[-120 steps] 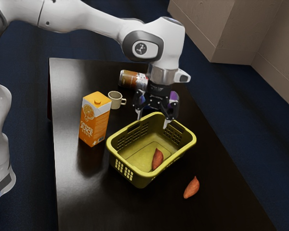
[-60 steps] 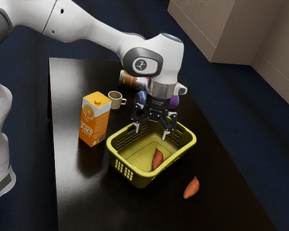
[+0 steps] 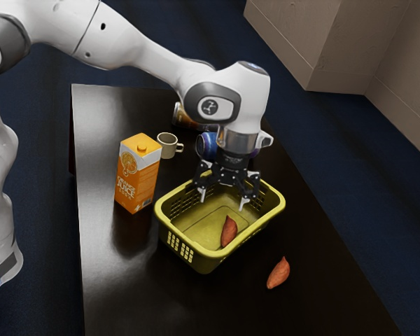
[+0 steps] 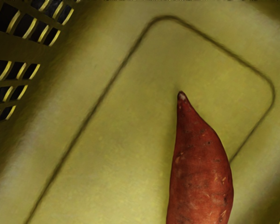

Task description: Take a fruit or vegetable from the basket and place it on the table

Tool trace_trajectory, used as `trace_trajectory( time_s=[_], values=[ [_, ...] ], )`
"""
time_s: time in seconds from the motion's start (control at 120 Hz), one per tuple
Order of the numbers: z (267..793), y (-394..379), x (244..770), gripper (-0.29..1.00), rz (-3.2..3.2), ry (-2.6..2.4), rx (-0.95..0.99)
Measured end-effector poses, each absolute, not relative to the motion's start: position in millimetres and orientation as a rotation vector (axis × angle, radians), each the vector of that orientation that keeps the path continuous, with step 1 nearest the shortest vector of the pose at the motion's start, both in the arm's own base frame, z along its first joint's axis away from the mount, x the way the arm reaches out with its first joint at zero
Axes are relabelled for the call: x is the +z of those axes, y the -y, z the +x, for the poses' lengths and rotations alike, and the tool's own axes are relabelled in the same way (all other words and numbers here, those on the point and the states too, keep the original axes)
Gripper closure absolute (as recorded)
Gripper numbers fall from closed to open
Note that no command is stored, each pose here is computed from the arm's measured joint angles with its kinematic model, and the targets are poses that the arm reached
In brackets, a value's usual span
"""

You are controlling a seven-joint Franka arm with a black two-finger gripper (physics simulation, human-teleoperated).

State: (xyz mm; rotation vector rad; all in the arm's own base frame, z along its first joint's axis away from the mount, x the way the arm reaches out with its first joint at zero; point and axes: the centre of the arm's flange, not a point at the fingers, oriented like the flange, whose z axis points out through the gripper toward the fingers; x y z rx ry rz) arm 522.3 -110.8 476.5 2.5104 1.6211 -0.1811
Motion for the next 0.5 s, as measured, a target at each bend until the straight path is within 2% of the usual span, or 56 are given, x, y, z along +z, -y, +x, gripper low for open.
trace_trajectory(
  time_s=[0.5],
  values=[
    [534.5,122.7,437.1,0.00,2.513,-1.660,-0.218]
  ],
)
